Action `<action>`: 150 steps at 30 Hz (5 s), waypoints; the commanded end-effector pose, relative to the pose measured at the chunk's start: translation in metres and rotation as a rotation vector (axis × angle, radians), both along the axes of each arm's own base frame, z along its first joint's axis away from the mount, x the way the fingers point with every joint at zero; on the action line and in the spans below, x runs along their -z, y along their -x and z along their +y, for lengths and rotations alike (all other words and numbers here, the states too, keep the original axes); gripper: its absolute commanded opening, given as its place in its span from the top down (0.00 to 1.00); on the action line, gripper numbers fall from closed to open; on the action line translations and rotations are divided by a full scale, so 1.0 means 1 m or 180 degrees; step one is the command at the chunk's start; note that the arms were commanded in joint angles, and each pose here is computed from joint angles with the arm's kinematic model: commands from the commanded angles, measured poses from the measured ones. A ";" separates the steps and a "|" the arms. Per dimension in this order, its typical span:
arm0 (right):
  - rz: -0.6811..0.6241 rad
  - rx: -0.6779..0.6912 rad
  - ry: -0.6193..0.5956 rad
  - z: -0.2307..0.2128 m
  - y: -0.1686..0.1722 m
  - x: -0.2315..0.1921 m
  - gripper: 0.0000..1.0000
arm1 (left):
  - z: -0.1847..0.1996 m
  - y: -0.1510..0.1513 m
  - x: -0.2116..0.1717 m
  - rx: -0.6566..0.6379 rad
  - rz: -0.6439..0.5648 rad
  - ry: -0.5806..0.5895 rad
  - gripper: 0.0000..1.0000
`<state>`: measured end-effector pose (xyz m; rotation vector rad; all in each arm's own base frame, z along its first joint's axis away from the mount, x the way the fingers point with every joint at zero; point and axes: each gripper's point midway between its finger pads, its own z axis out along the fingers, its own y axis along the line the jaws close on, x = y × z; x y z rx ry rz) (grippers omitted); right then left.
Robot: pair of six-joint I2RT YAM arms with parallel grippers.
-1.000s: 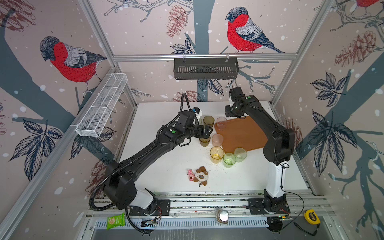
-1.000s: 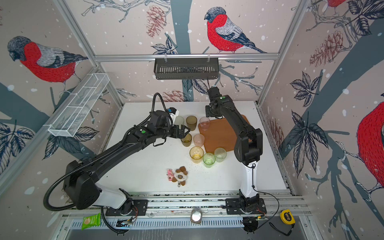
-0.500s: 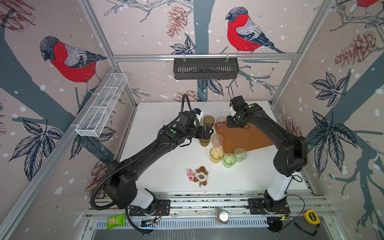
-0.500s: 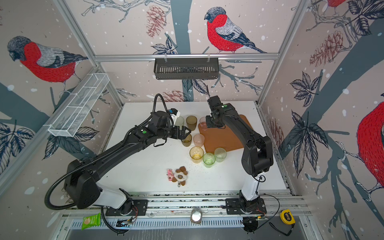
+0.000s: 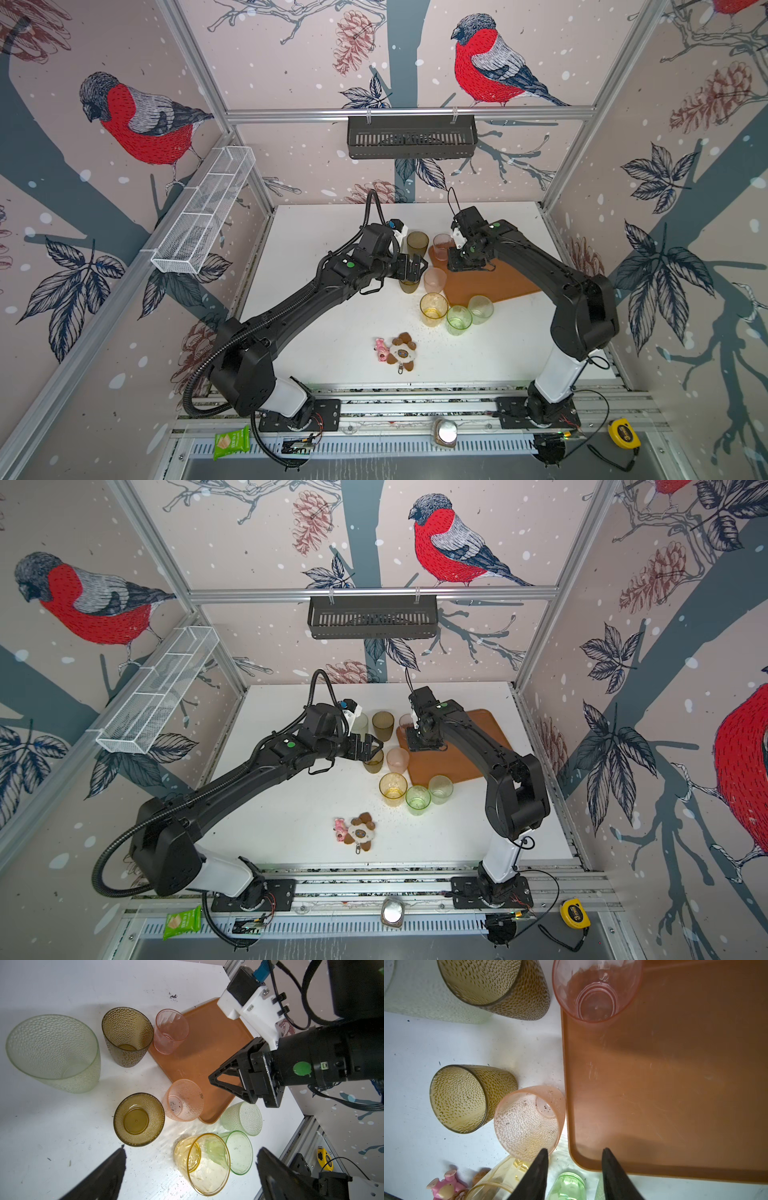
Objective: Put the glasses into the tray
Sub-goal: 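Move the right gripper over the frosted pink cup beside the tray, then lower and close the right gripper on the frosted pink cup's rim, then lift the frosted pink cup and carry it over the tray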
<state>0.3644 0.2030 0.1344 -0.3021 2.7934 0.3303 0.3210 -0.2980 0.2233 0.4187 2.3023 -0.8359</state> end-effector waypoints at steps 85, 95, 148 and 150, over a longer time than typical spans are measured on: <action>0.0255 -0.0100 0.0058 0.018 0.003 0.054 0.85 | -0.003 -0.004 -0.003 0.0049 -0.0121 0.0000 0.02; 0.0254 -0.0095 0.0062 0.017 0.003 0.054 0.87 | -0.003 -0.005 -0.003 0.0044 -0.0135 -0.0005 0.02; -0.0006 0.0031 0.0136 -0.009 -0.009 0.016 0.96 | -0.006 -0.005 -0.002 0.0106 -0.0130 0.0010 0.02; -0.0012 0.0042 0.0145 -0.012 -0.009 0.014 0.96 | -0.007 -0.005 -0.003 0.0105 -0.0132 0.0016 0.03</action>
